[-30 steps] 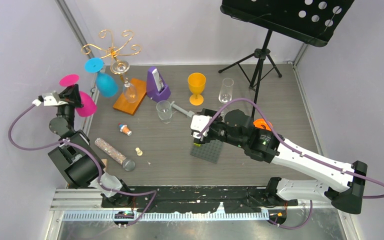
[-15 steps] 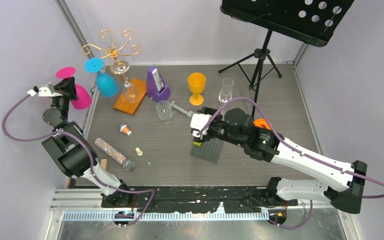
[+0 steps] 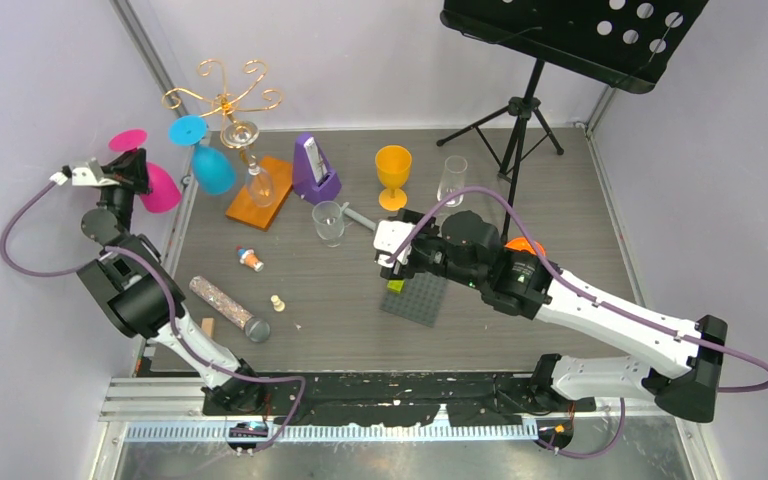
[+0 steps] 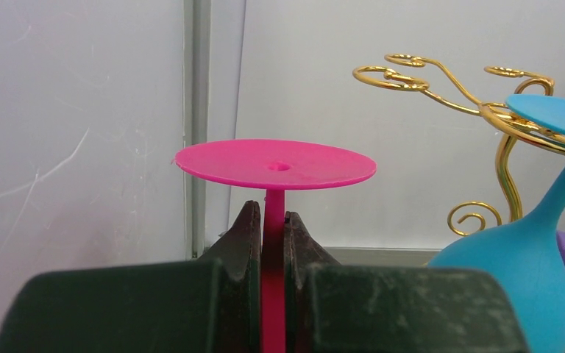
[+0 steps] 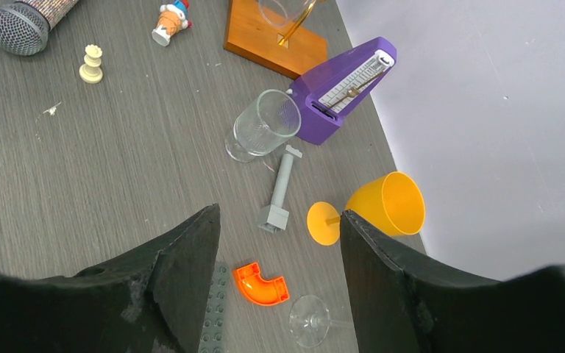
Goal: Place the wine glass upside down on the wine glass rack
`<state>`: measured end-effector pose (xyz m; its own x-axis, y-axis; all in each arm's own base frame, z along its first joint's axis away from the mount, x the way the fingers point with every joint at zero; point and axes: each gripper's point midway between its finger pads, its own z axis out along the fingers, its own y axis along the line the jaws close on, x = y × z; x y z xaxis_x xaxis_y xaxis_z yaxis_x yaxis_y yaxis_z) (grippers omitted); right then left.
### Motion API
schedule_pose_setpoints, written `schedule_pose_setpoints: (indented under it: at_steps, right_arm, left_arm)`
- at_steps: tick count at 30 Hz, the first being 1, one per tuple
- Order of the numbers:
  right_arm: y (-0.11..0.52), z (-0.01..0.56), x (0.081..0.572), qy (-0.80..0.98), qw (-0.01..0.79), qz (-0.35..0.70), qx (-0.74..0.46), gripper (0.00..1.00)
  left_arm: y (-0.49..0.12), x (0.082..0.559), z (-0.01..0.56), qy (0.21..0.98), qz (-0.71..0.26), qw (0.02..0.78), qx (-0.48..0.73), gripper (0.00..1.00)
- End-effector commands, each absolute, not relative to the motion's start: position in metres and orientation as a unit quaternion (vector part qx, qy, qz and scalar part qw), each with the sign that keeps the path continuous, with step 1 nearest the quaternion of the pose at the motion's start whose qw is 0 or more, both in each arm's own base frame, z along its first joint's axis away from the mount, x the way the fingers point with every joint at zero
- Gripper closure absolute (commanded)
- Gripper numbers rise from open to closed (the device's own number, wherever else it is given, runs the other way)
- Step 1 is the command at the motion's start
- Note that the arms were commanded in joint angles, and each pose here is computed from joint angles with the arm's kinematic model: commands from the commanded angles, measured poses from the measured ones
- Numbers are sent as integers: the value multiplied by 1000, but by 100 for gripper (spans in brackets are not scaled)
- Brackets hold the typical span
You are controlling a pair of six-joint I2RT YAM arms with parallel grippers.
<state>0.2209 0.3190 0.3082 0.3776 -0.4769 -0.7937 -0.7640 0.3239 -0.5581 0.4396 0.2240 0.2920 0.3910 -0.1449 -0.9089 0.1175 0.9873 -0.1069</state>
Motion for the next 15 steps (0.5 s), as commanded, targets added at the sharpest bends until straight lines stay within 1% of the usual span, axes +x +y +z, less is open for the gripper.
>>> schedule_pose_setpoints:
  at_steps: [1, 6, 15]
  right_arm:
    - [324, 341, 223, 532, 635, 134, -544, 34]
    - [324, 342, 226, 533, 636, 126, -544, 34]
    - [323, 353, 229, 528, 645, 119, -539, 34]
  left_arm:
    - [228, 442, 309, 525, -70, 848, 10, 100]
    - [229, 432, 302, 525, -57, 849, -24, 100]
    - [207, 360, 284, 519, 8, 847, -114, 100]
